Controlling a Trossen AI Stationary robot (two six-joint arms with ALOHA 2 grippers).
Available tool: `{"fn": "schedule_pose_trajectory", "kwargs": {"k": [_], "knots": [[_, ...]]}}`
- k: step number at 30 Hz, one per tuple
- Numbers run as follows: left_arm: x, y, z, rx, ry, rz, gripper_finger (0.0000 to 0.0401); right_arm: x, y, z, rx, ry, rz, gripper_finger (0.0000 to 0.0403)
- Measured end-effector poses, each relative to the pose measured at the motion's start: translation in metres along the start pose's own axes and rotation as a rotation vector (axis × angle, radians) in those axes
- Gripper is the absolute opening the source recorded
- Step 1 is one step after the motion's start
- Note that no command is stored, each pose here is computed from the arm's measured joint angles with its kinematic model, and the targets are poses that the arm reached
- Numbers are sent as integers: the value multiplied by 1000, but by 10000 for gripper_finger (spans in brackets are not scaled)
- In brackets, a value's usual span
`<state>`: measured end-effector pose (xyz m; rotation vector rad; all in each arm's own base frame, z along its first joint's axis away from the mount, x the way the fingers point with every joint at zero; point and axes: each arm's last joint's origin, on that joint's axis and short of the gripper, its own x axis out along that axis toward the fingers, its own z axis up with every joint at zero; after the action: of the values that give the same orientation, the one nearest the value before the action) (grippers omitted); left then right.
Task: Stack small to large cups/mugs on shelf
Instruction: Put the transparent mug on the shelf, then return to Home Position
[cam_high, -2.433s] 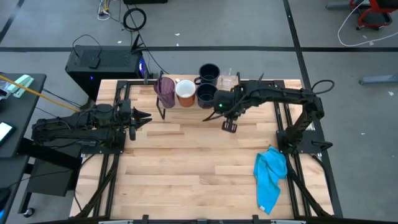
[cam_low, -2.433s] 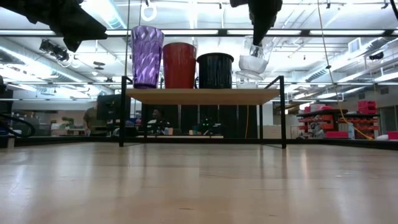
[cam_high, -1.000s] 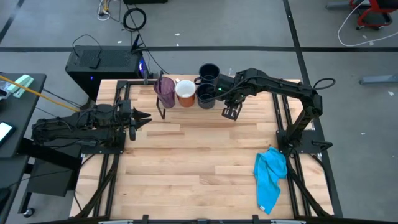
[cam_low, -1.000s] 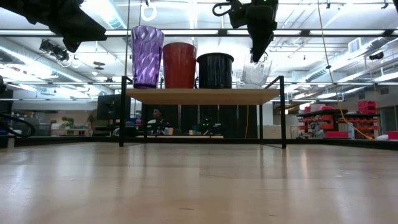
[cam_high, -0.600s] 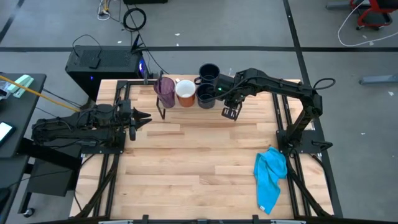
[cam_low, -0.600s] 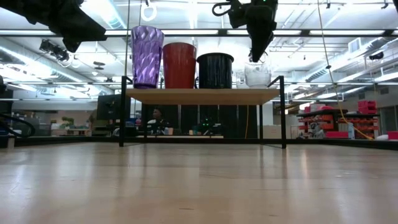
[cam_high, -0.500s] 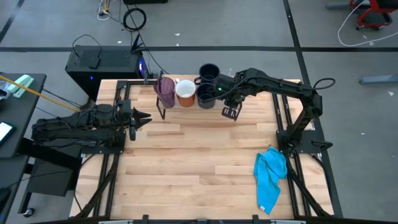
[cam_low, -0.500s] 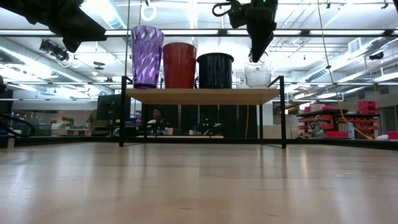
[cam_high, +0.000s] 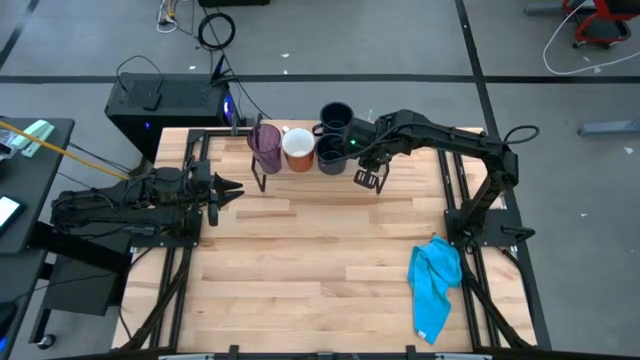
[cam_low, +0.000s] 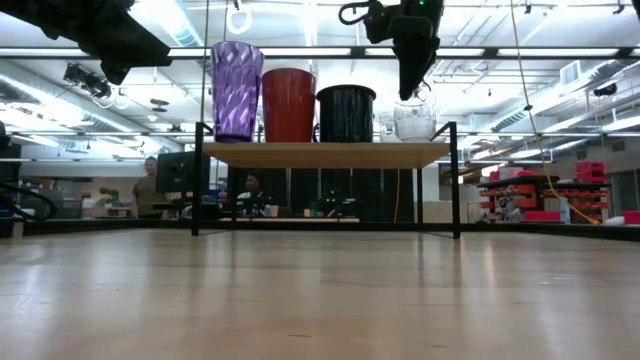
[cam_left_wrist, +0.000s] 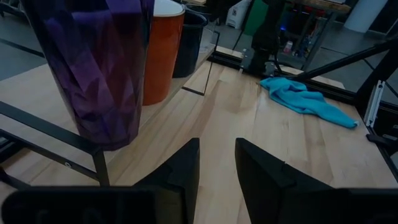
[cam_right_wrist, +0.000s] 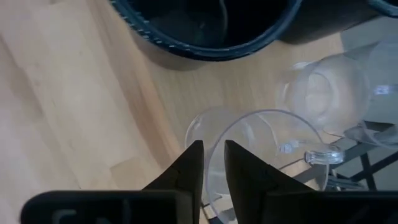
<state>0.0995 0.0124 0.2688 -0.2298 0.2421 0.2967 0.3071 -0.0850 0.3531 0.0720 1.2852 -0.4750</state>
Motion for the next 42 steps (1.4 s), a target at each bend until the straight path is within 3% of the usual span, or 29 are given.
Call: {"fn": "schedule_pose_trajectory", "kwargs": {"k": [13, 22, 24, 32, 38, 42], "knots": [[0, 0, 0, 5, 1, 0, 110, -11, -3, 7, -12, -80, -17, 72], [-1, 0, -2, 29, 18, -17, 110, -51, -8, 9, -10, -192, 4, 72], [-2, 0, -3, 31, 34, -38, 110, -64, -6, 3, -9, -279, 20, 72], [-13, 2, -1, 41, -31, -49, 110, -91, 6, -43, -16, -606, 119, 72], [-17, 0, 10, 48, -174, -74, 110, -77, 17, -88, -36, -813, 242, 69], [-5, 0, 1, 95, -241, -80, 110, -60, 22, -116, -55, -923, 325, 68]]}}
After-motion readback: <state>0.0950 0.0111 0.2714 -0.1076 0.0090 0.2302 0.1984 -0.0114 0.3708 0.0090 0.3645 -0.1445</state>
